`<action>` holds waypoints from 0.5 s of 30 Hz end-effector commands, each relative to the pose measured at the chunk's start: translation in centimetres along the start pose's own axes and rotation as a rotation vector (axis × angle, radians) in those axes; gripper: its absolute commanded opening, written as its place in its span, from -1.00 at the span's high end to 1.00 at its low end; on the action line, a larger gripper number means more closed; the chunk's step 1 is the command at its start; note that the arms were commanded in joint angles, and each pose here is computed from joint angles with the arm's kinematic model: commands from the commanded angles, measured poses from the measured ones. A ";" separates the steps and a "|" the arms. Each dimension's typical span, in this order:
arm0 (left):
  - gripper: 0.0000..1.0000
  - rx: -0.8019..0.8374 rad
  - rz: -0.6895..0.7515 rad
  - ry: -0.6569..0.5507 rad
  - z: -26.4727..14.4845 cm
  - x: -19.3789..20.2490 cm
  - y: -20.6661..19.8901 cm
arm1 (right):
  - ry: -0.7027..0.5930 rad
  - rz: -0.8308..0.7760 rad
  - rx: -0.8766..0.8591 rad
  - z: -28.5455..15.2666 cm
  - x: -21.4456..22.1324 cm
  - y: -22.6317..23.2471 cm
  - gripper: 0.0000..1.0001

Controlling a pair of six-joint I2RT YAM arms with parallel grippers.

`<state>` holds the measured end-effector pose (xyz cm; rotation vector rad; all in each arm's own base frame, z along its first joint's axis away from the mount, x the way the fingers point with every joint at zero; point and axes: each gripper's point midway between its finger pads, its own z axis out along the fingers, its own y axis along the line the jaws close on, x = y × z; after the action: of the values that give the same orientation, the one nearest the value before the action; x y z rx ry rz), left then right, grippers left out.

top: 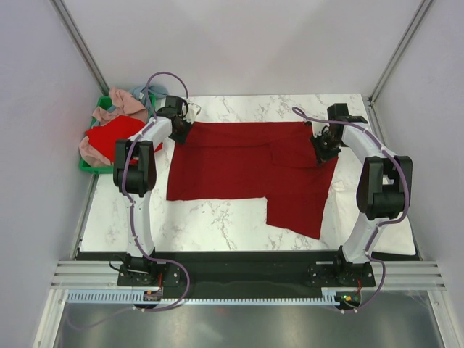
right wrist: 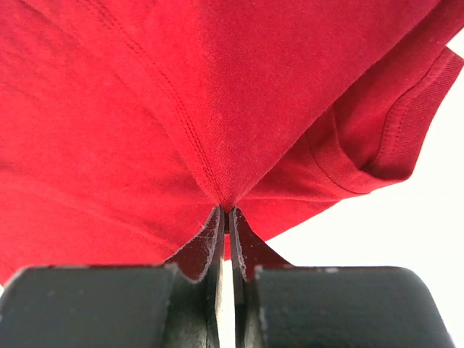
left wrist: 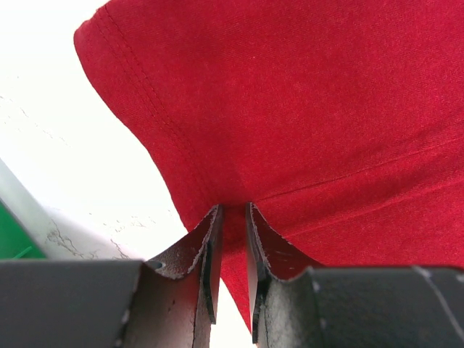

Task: Fold and stack the t-shirts

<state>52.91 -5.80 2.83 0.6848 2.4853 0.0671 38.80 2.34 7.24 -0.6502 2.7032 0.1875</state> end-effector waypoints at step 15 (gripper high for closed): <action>0.49 -0.029 -0.027 -0.023 0.0 -1.0 1.1 | -0.087 -0.003 -0.041 -2.2 -3.3 2.3 0.84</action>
<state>52.97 -5.70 2.87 0.6791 2.4857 0.0676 38.65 4.45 7.89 -0.6626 2.6939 0.2427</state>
